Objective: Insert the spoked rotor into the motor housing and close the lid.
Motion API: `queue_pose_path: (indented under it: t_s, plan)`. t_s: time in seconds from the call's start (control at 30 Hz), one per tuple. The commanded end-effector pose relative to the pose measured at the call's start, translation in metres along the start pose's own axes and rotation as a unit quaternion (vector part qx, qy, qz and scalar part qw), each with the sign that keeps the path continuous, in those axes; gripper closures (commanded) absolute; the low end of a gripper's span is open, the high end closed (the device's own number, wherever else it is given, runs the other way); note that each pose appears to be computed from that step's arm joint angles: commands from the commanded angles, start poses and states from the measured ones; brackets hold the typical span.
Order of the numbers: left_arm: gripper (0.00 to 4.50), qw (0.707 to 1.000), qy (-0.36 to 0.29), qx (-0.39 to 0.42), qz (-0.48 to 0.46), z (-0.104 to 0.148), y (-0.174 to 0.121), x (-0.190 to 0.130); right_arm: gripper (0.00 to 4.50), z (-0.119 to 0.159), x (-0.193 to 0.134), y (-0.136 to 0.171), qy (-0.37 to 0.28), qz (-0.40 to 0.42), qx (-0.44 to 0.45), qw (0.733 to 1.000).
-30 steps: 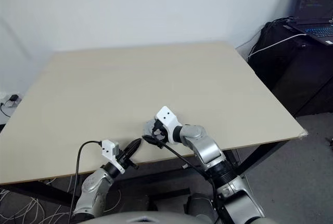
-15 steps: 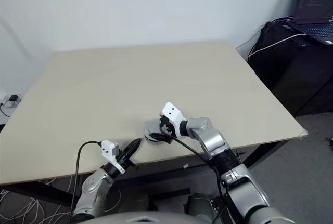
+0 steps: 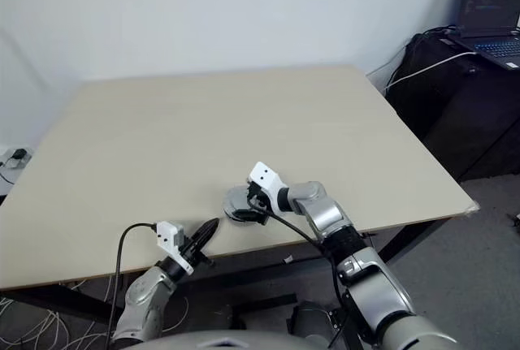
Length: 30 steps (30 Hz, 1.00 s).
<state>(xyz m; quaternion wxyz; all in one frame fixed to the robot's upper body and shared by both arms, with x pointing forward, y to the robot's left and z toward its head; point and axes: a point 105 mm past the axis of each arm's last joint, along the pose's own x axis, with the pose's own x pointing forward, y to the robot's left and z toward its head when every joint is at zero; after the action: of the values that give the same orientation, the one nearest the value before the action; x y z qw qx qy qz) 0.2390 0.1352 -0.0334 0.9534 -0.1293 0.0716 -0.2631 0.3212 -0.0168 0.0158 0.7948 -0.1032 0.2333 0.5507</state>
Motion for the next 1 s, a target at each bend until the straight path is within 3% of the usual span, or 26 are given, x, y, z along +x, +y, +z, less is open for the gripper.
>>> queue_pose_path:
  t_s: [0.03,0.2,1.0]
  plan:
    - [4.50,1.000,-0.012,0.006,-0.004,0.008,-0.002,0.002,0.02,0.015,0.001,-0.001,-0.014,0.005,-0.024,1.000]
    - [4.50,1.000,-0.011,0.004,-0.004,0.009,-0.003,0.002,1.18,0.014,0.000,-0.002,-0.012,0.007,-0.023,1.000]
    - [4.50,1.000,-0.009,0.003,-0.008,0.014,-0.007,0.004,1.20,0.010,0.003,-0.011,-0.042,-0.071,0.031,0.996]
